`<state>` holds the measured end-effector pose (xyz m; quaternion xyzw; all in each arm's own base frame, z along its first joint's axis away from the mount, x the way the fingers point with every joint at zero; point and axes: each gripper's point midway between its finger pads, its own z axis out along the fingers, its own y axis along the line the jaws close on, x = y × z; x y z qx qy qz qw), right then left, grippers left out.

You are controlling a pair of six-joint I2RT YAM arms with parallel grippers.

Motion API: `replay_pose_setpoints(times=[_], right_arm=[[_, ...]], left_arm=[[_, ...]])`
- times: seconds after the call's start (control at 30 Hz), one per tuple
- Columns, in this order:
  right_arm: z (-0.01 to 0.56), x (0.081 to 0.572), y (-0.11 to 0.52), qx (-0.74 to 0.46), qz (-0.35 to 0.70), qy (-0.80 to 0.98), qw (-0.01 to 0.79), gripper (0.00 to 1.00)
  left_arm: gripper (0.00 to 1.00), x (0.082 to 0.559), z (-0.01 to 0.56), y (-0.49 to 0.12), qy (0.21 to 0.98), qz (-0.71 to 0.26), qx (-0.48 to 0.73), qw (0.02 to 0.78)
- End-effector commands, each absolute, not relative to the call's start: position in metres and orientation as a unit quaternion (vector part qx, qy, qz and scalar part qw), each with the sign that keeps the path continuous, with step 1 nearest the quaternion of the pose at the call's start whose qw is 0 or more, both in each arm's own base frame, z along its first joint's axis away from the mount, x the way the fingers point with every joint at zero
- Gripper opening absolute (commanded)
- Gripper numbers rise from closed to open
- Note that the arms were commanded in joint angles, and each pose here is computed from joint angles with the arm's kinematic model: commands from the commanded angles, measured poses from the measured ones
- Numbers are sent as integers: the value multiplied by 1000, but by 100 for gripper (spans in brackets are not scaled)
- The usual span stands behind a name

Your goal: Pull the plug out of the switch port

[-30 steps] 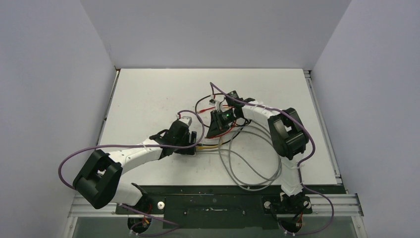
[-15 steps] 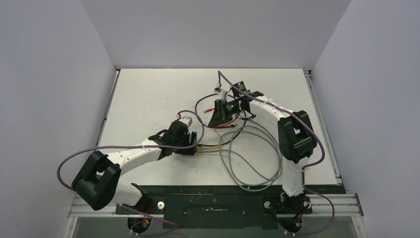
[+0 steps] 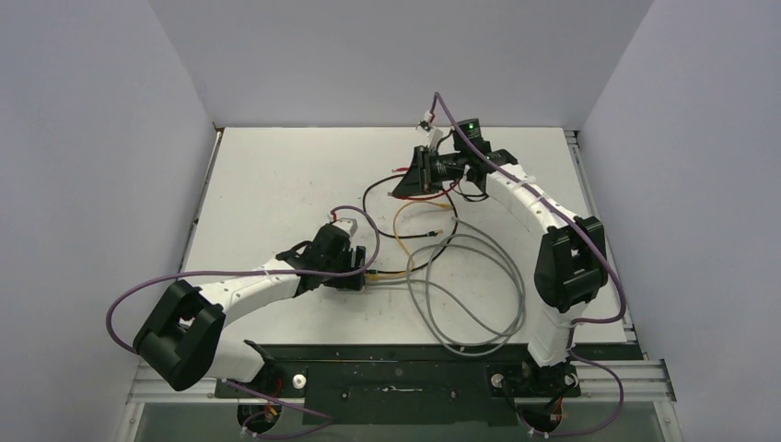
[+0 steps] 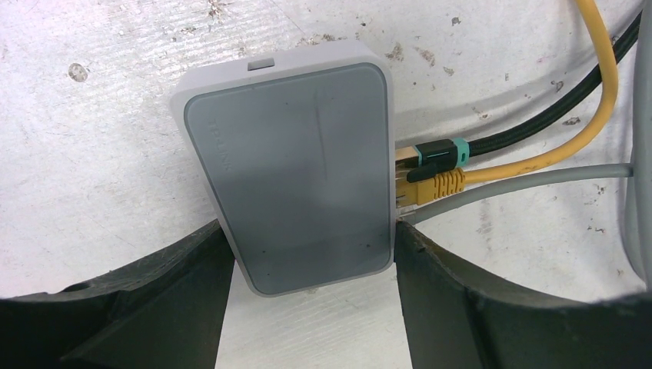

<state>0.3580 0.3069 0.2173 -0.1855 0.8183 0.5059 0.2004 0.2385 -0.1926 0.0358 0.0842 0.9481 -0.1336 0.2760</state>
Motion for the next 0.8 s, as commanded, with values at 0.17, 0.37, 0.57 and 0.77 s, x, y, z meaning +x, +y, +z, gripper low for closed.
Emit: replay_pose_setpoints(times=[0.17, 0.37, 0.57, 0.77], right_arm=[[229, 364, 289, -179, 488, 819, 243, 5], [164, 352, 279, -156, 454, 852, 208, 5], [114, 343, 268, -142, 408, 883, 181, 13], [102, 343, 251, -158, 342, 907, 189, 41]], left_arm=[[26, 244, 45, -200, 944, -148, 87, 282], [34, 243, 44, -199, 944, -149, 84, 282], [35, 244, 43, -201, 945, -149, 85, 278], [36, 245, 42, -202, 946, -147, 86, 277]])
